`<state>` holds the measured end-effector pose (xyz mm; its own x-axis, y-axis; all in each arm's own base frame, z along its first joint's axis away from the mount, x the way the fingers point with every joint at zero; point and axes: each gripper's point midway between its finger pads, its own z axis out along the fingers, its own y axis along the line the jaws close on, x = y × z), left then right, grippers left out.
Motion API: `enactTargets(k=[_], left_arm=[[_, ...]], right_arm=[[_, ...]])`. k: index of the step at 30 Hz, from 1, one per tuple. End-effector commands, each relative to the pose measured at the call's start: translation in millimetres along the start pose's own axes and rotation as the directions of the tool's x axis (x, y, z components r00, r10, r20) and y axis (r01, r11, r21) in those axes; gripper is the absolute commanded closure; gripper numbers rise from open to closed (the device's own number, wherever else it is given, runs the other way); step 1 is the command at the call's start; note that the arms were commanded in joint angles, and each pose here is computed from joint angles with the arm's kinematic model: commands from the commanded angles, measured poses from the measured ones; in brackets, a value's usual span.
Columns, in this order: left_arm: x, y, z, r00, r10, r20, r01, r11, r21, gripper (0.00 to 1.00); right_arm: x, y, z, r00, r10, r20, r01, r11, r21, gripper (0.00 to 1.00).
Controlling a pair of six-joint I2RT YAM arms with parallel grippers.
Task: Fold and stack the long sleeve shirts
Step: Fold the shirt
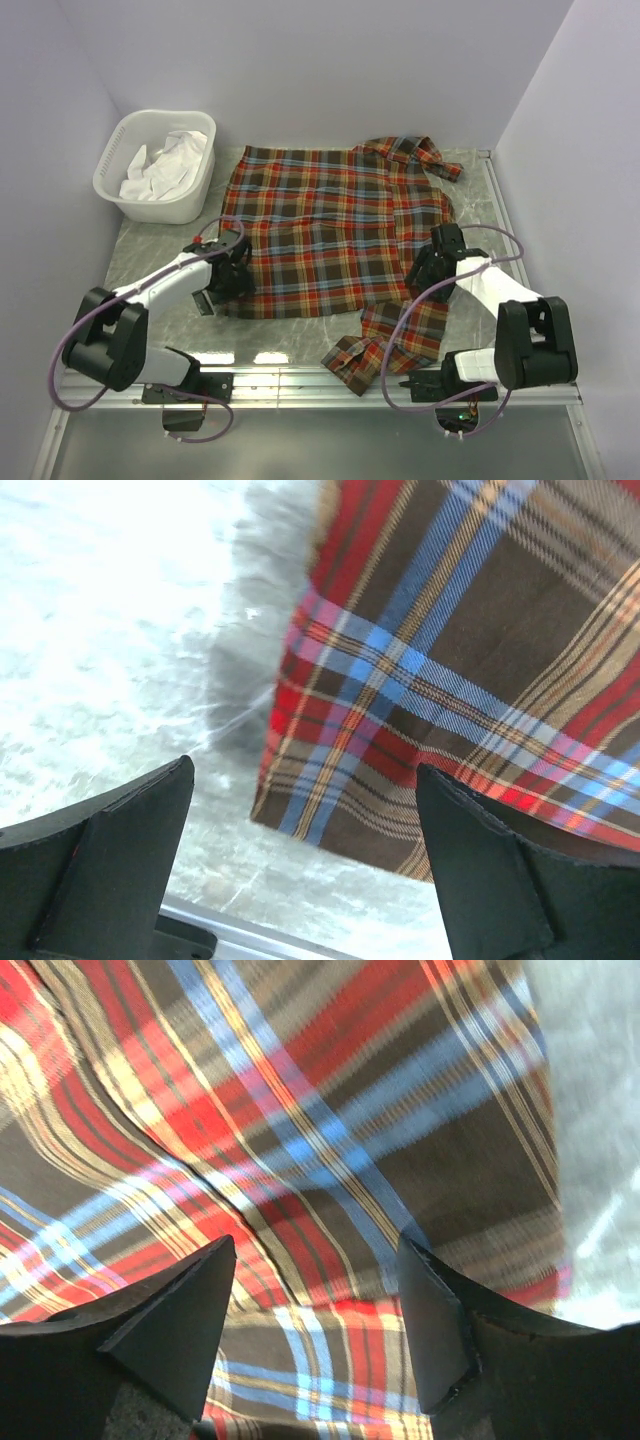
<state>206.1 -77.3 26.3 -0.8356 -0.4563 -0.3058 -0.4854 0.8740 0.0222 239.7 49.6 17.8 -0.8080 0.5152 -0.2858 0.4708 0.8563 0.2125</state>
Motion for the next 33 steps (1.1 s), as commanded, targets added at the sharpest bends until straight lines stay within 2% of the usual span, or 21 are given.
enactTargets(k=[1,4,5,7,13,17,26,32,33], left_arm=[[-9.9,9.8,-13.6,0.994,-0.099,0.037,0.099,0.995,0.006,0.01],[-4.7,3.3,-21.6,0.984,-0.177,0.017,0.175,0.982,0.077,0.01],[-1.4,-0.1,-23.4,0.981,-0.196,0.0,0.195,0.976,0.101,0.01],[3.8,-4.9,-24.2,0.969,-0.244,-0.021,0.245,0.959,0.144,0.01],[17.4,-6.5,-12.7,0.944,-0.322,-0.068,0.328,0.932,0.155,0.01],[19.4,-7.4,-7.1,0.937,-0.343,-0.069,0.35,0.923,0.162,0.01],[22.8,-7.9,4.9,0.93,-0.361,-0.074,0.368,0.918,0.148,0.04],[25.4,-2.2,9.8,0.929,-0.364,-0.066,0.369,0.921,0.123,0.13],[25.7,-0.6,10.5,0.929,-0.365,-0.063,0.37,0.921,0.118,0.17]], right_arm=[[9.4,-11.8,-12.2,1.0,0.022,0.001,-0.022,0.999,0.031,0.26],[-11.5,-11.6,-29.1,0.991,0.076,0.114,-0.079,0.997,0.023,0.13],[-17.1,-13.2,-34.8,0.985,0.093,0.144,-0.098,0.995,0.021,0.06],[-26.5,-26.4,-39.5,0.972,0.156,0.178,-0.168,0.984,0.052,0.0],[-33.8,-63.9,-40.5,0.915,0.325,0.239,-0.356,0.93,0.097,0.0],[-31.9,-84.8,-37.1,0.883,0.387,0.266,-0.433,0.891,0.138,0.04],[-20.6,-76.0,-13.7,0.895,0.415,0.16,-0.433,0.896,0.098,0.1],[-11.7,-70.8,-4.8,0.903,0.414,0.114,-0.423,0.903,0.075,0.14],[-10.3,-71.5,-3.9,0.905,0.412,0.11,-0.421,0.904,0.079,0.14]])
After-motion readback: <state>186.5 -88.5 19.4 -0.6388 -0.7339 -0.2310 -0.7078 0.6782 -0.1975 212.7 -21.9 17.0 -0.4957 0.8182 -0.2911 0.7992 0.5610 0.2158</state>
